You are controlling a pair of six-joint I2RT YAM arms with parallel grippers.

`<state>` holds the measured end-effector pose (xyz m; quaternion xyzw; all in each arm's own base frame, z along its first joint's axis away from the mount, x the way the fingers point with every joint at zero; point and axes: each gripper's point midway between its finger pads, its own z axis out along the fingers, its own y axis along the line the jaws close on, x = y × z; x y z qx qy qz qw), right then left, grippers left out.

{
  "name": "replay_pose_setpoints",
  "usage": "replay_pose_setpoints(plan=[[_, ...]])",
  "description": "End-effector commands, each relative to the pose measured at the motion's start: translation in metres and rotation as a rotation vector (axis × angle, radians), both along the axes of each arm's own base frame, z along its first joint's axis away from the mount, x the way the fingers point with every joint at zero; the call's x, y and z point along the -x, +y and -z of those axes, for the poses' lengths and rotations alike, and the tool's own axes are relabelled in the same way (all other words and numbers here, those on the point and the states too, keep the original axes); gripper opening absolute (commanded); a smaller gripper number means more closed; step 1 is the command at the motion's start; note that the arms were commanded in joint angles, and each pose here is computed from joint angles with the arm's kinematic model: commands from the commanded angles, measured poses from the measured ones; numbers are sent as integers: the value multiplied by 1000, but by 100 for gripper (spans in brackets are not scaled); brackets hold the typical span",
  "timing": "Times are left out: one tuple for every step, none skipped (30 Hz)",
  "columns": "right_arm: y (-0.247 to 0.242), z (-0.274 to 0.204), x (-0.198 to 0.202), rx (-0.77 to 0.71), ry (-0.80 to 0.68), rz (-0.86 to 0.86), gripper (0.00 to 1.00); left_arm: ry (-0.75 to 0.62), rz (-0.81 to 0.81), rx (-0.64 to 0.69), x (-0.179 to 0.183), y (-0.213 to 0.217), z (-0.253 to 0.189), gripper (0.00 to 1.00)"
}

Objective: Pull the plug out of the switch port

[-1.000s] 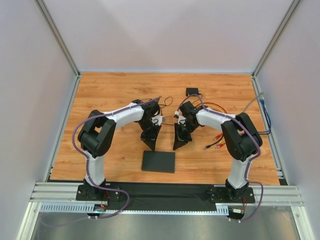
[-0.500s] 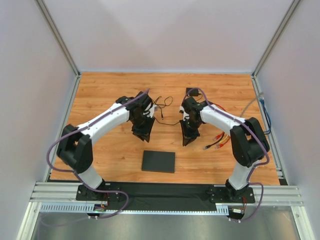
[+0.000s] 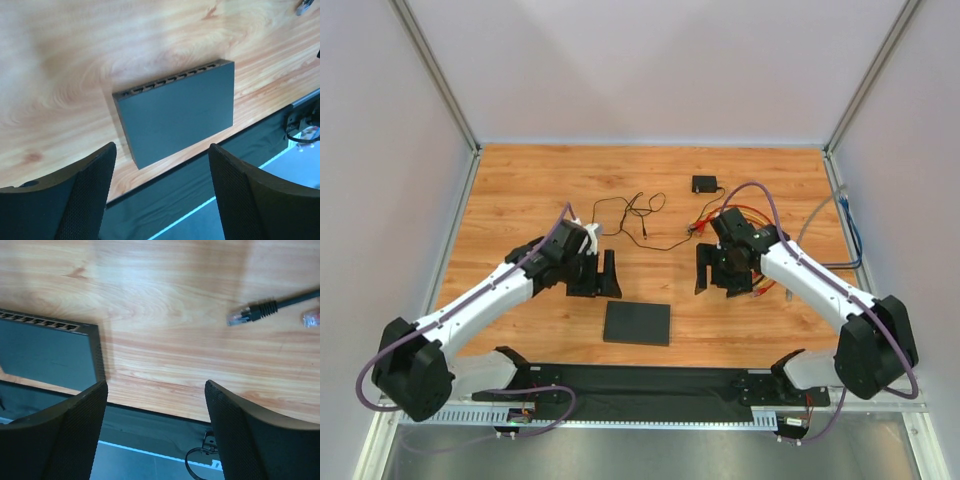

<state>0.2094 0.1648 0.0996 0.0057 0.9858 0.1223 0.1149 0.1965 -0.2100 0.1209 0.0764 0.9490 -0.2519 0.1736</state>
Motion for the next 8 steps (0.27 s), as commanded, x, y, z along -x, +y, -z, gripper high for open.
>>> replay_pose_setpoints(plan=[[-8,13,5,15,-35,52,81,-55,-90,197,-4,-17,-14,82],[-9,15,7,8,-40,51,81,-87,-97,243,-7,-22,-18,82],[-8,17,11,-10,-38,43,81,-72,-104,250,1,-18,-6,82],[-2,10,9,-69,-96,33,82,-106,-114,294,4,-17,-14,83],[-4,20,19,-85,-89,26,82,-153,-112,340,1,-20,-22,83],[1,10,21,-148,-136,14,83,-149,-111,350,9,-16,-11,83],[10,2,15,-213,-199,-3,85,-202,-106,412,13,-16,-25,86],[10,9,22,-243,-207,-19,93,-280,-77,499,12,-22,-44,86]])
